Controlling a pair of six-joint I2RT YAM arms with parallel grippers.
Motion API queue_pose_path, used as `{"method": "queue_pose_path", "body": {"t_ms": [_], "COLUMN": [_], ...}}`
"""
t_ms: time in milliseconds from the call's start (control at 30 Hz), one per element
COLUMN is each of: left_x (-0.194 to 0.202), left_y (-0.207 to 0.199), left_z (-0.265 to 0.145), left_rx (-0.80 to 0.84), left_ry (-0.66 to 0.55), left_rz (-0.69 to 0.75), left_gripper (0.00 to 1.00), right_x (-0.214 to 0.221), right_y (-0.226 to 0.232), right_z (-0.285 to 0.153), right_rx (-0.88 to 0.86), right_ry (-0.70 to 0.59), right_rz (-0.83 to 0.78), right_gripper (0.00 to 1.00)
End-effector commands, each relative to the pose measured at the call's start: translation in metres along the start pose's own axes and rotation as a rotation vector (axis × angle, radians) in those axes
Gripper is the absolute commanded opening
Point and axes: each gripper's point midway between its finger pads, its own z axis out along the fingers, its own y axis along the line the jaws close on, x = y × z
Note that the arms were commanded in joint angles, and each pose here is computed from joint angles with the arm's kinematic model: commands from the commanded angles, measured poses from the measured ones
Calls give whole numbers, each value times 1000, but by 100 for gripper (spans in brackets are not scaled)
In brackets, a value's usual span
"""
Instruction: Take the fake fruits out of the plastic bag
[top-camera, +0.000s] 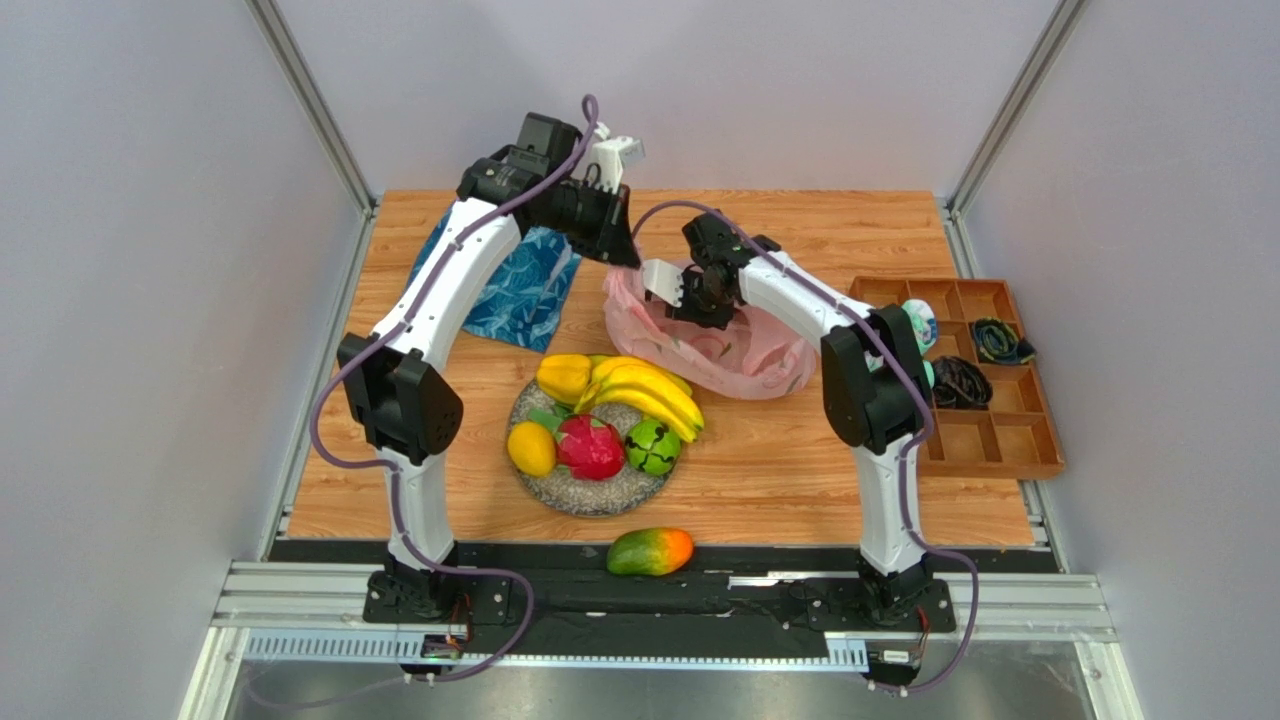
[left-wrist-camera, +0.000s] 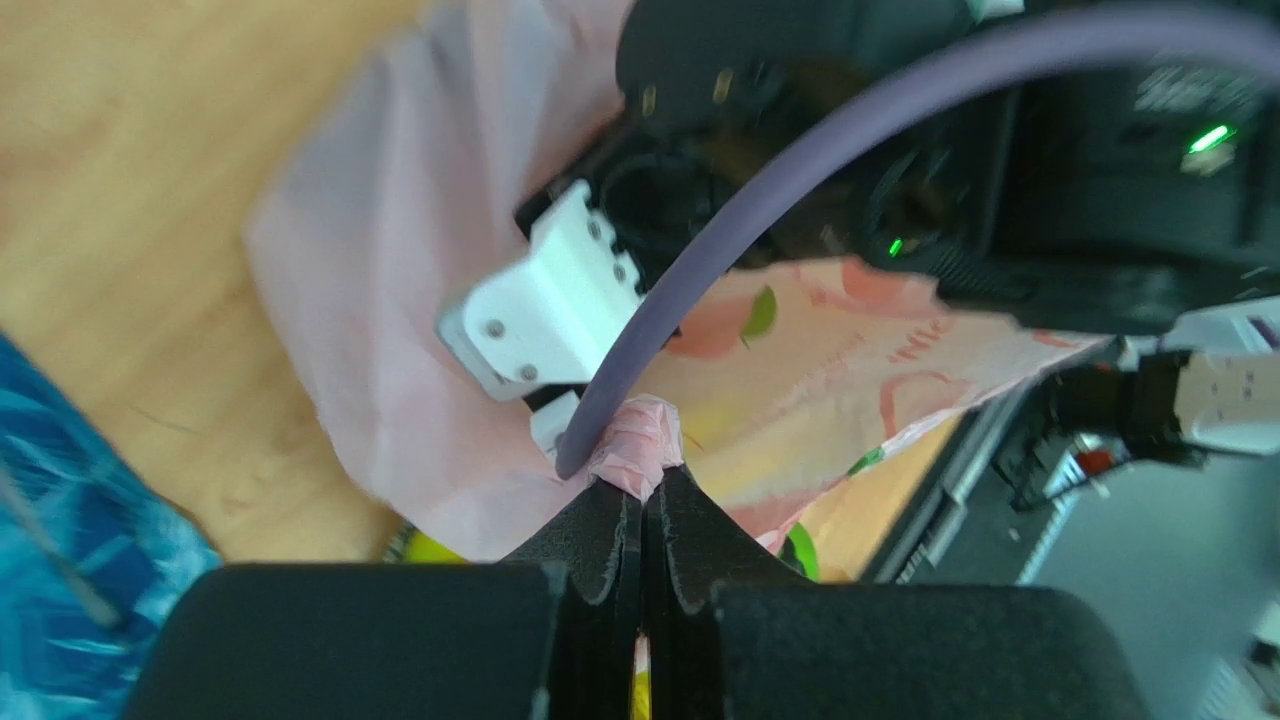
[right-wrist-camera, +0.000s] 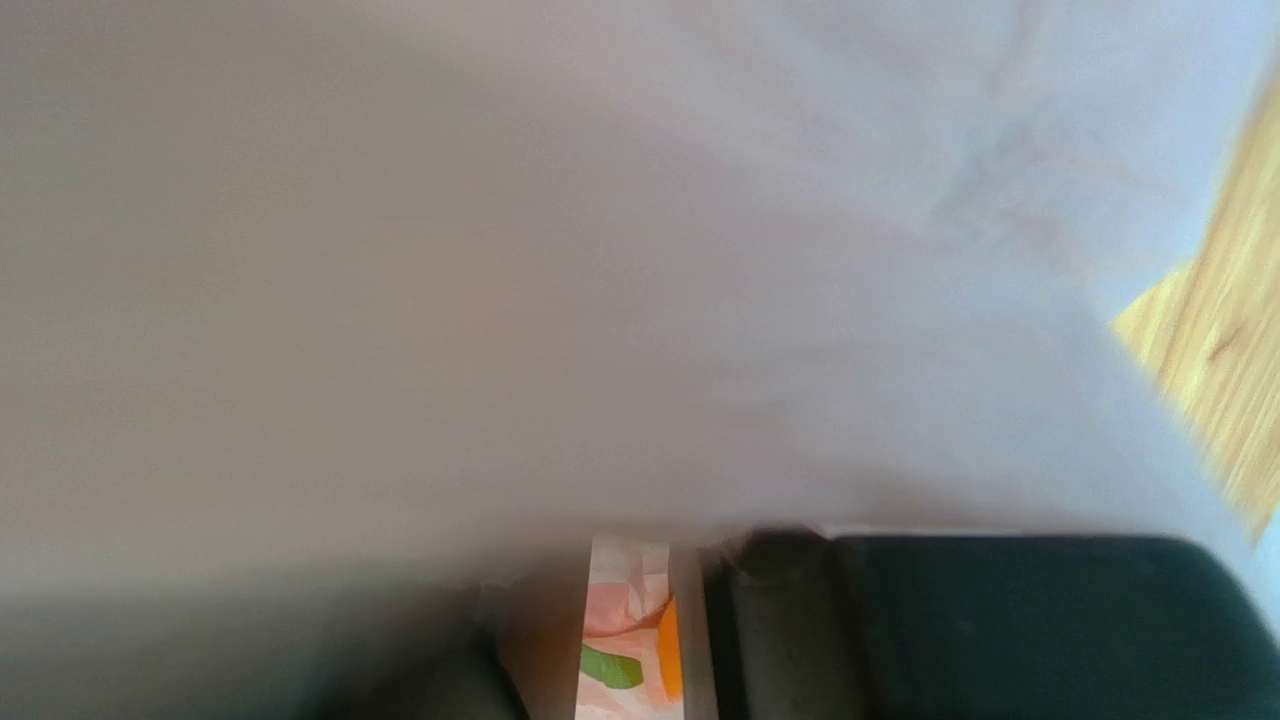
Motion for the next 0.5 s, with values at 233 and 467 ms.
{"method": "queue_pose_path", "body": {"t_ms": [233,467], "left_x": [-143,-186], "left_y": [35,-24], "left_z": [-70,-125], "left_rx": [-167,-70], "left_ry": [-458,-640], "left_rz": [265,472], "left_gripper": [0,0], "right_x": [50,50], "right_y": [-182,-216], "right_z": [-64,-146], "right_rx": [643,861], "right_ry": [265,219], "right_rz": [128,348], "right_gripper": [53,61]}}
